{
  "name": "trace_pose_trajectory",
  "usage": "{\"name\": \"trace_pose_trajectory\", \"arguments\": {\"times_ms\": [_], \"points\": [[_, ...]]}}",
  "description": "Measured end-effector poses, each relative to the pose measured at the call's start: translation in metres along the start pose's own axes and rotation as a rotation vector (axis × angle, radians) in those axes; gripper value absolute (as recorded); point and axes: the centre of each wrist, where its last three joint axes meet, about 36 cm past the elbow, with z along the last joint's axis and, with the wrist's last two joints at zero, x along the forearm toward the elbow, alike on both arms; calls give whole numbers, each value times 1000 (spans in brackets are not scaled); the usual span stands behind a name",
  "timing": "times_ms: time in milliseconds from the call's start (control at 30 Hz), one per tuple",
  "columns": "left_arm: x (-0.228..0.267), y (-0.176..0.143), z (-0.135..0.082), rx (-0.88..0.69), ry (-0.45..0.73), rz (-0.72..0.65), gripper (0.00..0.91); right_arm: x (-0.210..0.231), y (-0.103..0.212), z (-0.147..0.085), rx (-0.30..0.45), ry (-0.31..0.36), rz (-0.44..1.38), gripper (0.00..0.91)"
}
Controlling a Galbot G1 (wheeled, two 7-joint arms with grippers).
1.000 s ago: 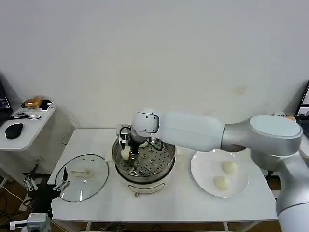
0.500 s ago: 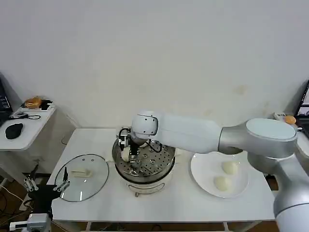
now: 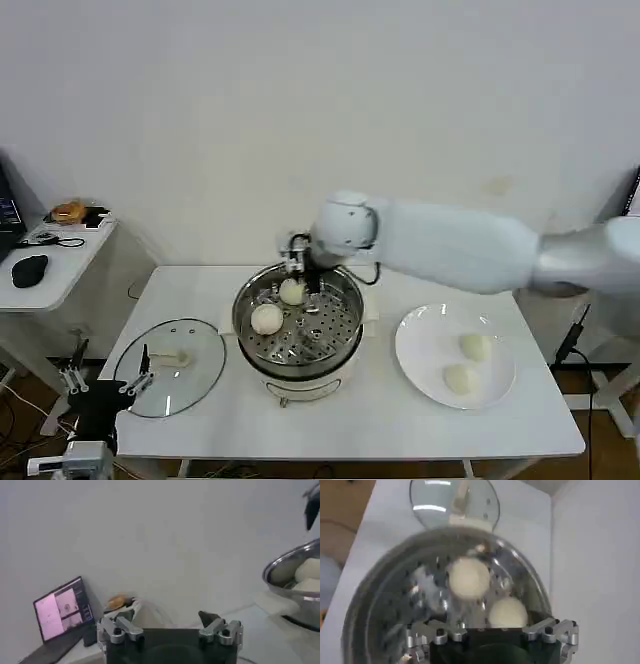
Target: Take steamed baozi put them in steamer then cover it.
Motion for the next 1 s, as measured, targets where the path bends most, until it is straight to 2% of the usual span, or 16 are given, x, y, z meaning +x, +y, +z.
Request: {"name": "trace_pose_trajectory", "arguments": {"times_ms": [267, 567, 767, 1000], "points": [[-1, -6, -3, 5, -6, 20, 907, 24, 39, 97, 9, 80, -12, 907], [4, -15, -1, 14, 7, 41, 907, 27, 94, 183, -8, 156, -28, 907], [6, -17, 0, 10, 12, 45, 907, 13, 128, 216, -26, 183, -58, 907], [8, -17, 4, 3, 25, 48, 907, -10, 159, 238, -40, 197, -108, 907]]}}
